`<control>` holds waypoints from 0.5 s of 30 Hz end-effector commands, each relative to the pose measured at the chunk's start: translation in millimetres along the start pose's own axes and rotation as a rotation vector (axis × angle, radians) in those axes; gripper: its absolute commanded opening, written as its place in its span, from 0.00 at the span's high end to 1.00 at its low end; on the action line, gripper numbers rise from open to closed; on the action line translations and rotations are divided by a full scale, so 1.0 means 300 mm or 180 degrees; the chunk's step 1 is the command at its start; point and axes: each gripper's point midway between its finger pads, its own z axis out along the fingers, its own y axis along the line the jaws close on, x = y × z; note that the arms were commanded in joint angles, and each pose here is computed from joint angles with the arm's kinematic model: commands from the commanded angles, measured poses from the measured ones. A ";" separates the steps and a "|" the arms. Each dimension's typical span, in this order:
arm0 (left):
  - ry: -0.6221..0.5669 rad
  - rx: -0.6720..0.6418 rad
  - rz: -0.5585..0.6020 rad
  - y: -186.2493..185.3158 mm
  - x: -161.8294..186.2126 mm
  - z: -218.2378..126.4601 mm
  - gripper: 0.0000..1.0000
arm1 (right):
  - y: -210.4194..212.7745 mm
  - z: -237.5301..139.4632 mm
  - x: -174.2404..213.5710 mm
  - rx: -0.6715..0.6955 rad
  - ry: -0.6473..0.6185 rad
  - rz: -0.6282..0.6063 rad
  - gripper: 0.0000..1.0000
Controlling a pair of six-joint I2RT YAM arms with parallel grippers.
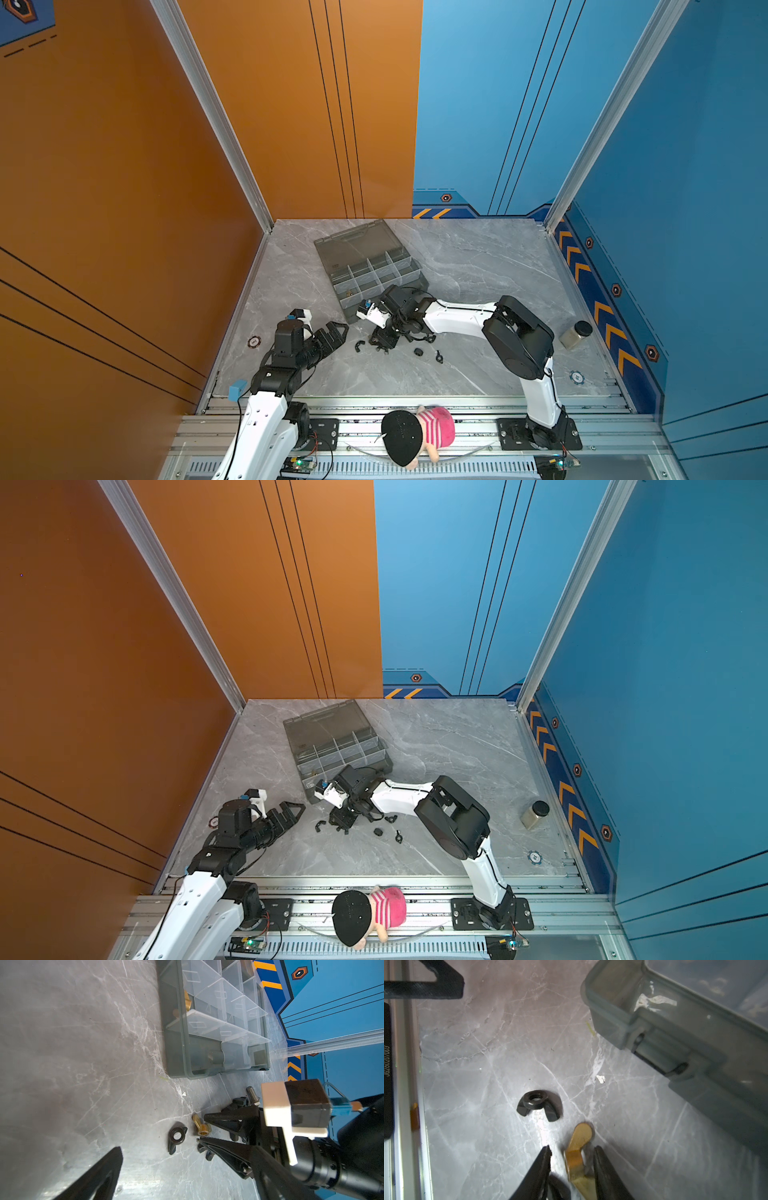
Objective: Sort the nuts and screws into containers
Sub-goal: 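Close the right gripper on a brass wing nut beside the box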
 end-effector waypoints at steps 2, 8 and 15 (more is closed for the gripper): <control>0.0037 0.0026 -0.0017 0.008 0.013 -0.001 0.02 | 0.015 0.013 0.016 -0.0080 0.0098 0.0059 0.66; 0.0034 0.0028 -0.0013 0.007 0.015 -0.004 0.02 | 0.016 0.013 0.028 -0.0097 0.0134 0.0069 0.69; 0.0028 0.0025 -0.0016 0.007 0.015 -0.007 0.02 | 0.007 0.051 0.065 -0.0115 0.0233 0.0113 0.75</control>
